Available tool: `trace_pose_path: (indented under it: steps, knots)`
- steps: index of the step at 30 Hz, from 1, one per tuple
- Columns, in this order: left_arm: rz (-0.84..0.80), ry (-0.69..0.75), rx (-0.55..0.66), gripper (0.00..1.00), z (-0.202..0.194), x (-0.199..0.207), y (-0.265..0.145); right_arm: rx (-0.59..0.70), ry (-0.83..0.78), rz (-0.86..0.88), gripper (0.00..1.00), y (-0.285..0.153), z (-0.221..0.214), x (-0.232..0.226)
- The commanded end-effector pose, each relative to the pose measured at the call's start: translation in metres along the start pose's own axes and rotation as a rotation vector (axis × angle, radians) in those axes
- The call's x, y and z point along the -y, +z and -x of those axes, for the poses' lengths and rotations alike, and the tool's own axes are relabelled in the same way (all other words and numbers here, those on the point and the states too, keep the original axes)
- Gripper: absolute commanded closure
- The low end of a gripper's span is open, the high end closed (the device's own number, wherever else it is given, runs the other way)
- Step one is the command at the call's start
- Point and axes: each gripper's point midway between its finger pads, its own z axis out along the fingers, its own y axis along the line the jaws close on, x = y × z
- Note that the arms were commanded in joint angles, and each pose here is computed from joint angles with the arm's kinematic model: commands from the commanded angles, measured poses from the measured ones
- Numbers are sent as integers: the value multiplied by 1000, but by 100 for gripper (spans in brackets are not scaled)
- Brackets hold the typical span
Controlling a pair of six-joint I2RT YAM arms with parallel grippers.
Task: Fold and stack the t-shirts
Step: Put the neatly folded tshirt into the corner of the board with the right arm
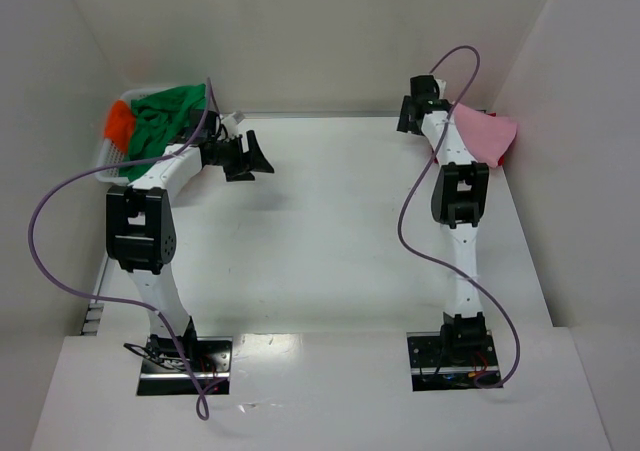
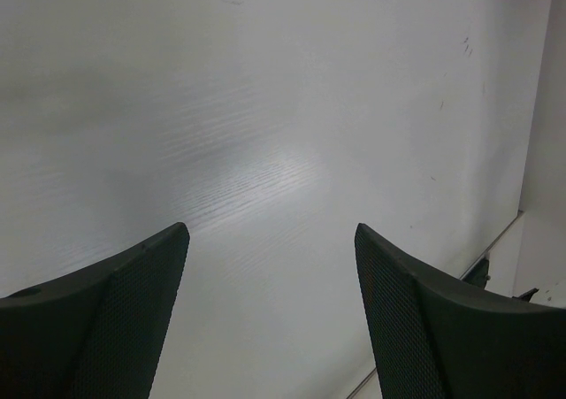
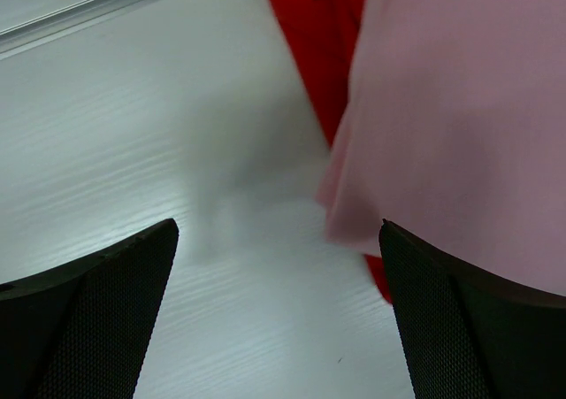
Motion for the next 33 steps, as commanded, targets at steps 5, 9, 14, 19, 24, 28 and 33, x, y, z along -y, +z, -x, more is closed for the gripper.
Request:
trace_pose_path:
  steps: [5, 9, 14, 19, 24, 28, 33]
  knots:
    - [-50, 64, 36, 17, 14, 17, -14, 56, 21, -166, 0, 27, 9, 28]
    - [-45, 50, 19, 17, 6, 13, -11, 64, 3, -203, 1, 29, 9, 34]
    - [-46, 44, 23, 17, 1, 12, -12, 41, -3, -227, 17, 29, 2, 44]
    - [-49, 41, 30, 17, 1, 14, -13, 38, 27, -228, 18, 7, 2, 51]
    - [-58, 40, 25, 17, -1, 14, -12, 46, 39, -233, 18, -9, 2, 64]
    - [-66, 35, 15, 17, -3, 13, -9, 23, 49, -275, 22, -11, -2, 81]
    - [-75, 53, 13, 17, -2, 13, -8, 28, 70, -279, 25, -23, -4, 91]
